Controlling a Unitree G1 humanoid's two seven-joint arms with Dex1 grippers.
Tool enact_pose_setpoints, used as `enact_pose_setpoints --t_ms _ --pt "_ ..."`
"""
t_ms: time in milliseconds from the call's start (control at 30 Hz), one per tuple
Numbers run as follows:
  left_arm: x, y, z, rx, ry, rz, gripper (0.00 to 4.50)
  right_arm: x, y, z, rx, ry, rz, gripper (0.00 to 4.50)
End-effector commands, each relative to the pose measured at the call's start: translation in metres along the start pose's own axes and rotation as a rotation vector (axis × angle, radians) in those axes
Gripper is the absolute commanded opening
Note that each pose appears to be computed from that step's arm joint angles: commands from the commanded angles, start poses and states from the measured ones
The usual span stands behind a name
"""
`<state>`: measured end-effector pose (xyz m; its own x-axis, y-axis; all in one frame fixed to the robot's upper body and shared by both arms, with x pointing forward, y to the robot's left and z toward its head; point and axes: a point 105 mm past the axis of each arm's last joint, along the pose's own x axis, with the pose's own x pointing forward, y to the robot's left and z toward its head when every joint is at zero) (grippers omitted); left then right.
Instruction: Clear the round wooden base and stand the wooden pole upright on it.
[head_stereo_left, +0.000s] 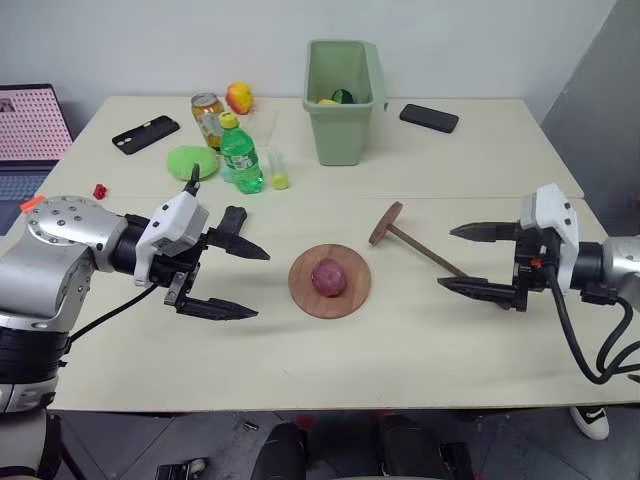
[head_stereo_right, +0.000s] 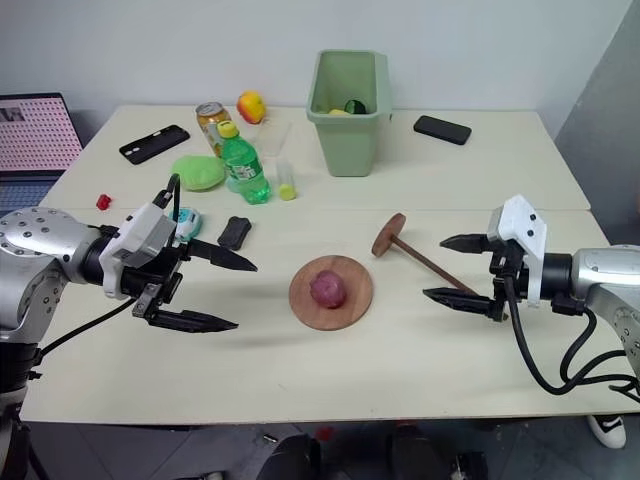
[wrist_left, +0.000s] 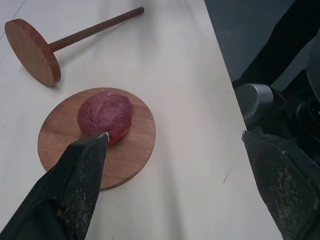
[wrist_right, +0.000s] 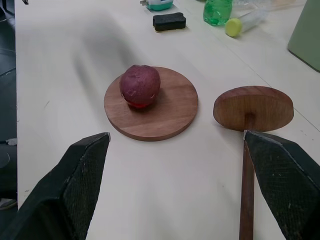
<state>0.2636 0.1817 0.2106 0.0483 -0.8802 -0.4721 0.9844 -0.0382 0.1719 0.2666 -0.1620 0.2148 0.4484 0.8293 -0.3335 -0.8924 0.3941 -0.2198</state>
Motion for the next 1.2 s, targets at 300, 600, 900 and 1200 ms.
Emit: enact_pose_setpoints --t_ms 300,600,900,1200 --pt "-0.009 0.000 0.003 0.002 0.014 0.024 4.50 -0.001 -0.001 0.011 -0.061 -0.025 0.002 4.49" --pt "-0.010 -0.001 0.004 0.015 0.027 0.016 4.50 0.001 -0.001 0.010 -0.064 -0.029 0.010 4.49" --pt "-0.009 0.009 0.005 0.038 0.013 0.065 4.50 0.000 0.004 0.013 -0.072 -0.031 0.035 4.49" --pt "0.047 0.037 -0.003 0.148 0.024 0.058 4.50 -0.001 0.019 0.026 -0.105 -0.038 0.127 4.49"
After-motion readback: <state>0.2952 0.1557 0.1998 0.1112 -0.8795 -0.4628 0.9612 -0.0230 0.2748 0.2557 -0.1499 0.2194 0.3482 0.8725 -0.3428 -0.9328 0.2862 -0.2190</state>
